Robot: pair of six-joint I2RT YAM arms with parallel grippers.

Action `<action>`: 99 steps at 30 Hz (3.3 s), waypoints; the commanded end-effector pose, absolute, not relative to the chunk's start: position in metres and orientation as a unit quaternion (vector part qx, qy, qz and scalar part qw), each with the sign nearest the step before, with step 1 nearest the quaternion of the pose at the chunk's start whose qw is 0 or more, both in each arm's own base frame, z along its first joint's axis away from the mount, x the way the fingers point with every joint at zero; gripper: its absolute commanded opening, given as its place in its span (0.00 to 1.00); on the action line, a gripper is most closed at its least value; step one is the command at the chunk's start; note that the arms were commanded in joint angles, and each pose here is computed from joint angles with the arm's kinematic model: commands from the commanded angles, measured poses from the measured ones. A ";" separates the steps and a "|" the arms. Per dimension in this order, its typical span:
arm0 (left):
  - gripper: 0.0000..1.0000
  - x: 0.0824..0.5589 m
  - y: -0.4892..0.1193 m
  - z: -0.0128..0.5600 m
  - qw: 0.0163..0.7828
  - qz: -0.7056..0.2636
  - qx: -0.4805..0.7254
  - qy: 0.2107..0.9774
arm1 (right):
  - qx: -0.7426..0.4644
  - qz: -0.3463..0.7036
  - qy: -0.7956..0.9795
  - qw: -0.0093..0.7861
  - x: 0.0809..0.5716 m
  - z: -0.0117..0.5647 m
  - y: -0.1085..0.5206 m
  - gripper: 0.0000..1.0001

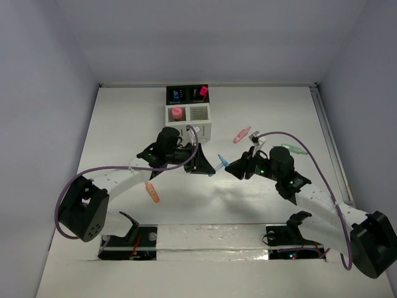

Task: Sort the stationery into containers
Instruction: Close the pen cap on the pen.

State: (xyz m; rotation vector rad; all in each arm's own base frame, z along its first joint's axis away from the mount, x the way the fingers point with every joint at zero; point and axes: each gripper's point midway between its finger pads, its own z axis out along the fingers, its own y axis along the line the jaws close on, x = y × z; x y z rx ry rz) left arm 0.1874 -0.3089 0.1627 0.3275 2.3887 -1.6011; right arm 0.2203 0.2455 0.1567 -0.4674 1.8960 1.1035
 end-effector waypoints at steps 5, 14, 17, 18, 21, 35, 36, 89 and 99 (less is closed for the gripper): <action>0.00 0.180 -0.310 0.186 0.133 -0.581 0.131 0.792 | -0.204 0.454 0.747 0.441 0.219 0.164 0.248 0.47; 0.00 0.180 -0.310 0.191 0.125 -0.591 0.123 0.788 | -0.210 0.449 0.749 0.440 0.219 0.163 0.250 0.52; 0.00 0.178 -0.309 0.195 0.112 -0.606 0.113 0.779 | -0.204 0.438 0.750 0.451 0.221 0.166 0.248 0.48; 0.00 0.177 -0.310 0.196 0.113 -0.612 0.114 0.774 | -0.201 0.433 0.752 0.454 0.223 0.165 0.246 0.47; 0.00 0.174 -0.310 0.199 0.103 -0.621 0.113 0.769 | -0.196 0.425 0.750 0.468 0.224 0.169 0.244 0.38; 0.00 0.154 -0.304 0.202 0.067 -0.658 0.124 0.740 | -0.239 0.468 0.705 0.477 0.193 0.215 0.244 0.07; 0.00 0.153 -0.304 0.207 0.077 -0.666 0.132 0.730 | -0.238 0.466 0.708 0.474 0.192 0.214 0.243 0.07; 0.16 0.075 -0.254 0.226 0.163 -0.668 0.261 0.677 | -0.556 0.530 0.515 0.381 0.139 0.310 0.275 0.00; 0.65 0.081 -0.253 0.249 0.244 -0.695 0.240 0.632 | -0.499 0.522 0.540 0.432 0.161 0.316 0.282 0.00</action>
